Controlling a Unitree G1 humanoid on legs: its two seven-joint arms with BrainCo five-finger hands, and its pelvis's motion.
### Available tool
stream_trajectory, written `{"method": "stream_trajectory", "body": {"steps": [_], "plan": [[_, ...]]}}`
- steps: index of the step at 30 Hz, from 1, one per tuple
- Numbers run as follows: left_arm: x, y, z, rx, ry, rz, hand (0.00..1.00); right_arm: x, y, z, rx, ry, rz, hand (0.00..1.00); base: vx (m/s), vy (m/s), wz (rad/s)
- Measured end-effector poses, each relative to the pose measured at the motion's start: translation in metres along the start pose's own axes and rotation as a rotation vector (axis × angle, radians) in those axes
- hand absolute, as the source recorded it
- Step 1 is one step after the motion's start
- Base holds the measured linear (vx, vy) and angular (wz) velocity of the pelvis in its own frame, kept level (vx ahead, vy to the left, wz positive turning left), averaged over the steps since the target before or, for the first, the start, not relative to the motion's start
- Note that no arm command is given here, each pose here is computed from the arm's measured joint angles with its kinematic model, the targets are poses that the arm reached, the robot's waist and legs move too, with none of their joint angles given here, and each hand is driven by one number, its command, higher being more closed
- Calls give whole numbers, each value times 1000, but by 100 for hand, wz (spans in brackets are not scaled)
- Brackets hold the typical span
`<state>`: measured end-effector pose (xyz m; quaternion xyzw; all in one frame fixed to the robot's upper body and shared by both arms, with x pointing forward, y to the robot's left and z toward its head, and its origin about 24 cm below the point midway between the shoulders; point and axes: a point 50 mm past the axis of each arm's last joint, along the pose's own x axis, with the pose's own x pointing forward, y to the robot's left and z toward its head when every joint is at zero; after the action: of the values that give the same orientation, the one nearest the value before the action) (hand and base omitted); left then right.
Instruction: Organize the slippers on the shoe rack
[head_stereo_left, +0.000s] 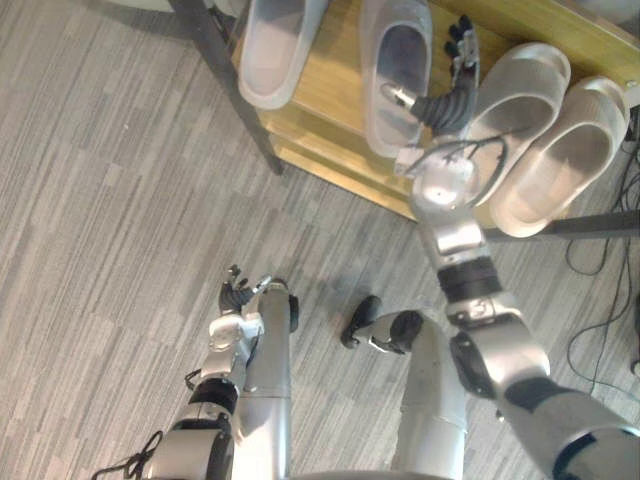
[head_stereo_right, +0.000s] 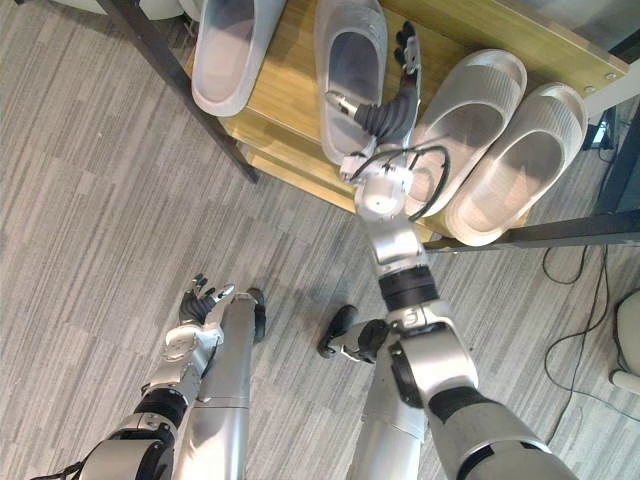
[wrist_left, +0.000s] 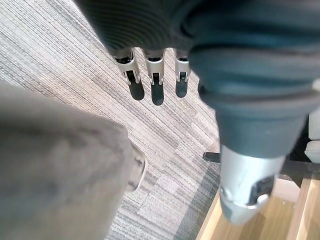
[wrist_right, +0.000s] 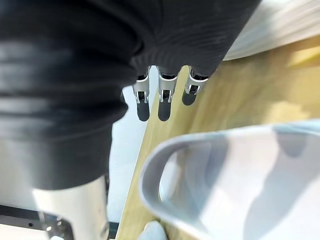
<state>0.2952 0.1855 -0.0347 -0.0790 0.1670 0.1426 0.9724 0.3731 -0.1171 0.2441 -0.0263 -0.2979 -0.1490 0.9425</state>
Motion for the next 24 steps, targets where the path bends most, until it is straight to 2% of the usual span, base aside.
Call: {"method": "stream_trajectory", "body": {"steps": [17, 24], "plan": [[-1, 2, -6, -30, 38, 5, 0, -12, 10, -6, 396, 128, 24, 0, 23, 57, 2], [-1, 1, -6, -33, 33, 1, 0, -6, 14, -8, 501, 158, 39, 0, 4, 63, 2]]}}
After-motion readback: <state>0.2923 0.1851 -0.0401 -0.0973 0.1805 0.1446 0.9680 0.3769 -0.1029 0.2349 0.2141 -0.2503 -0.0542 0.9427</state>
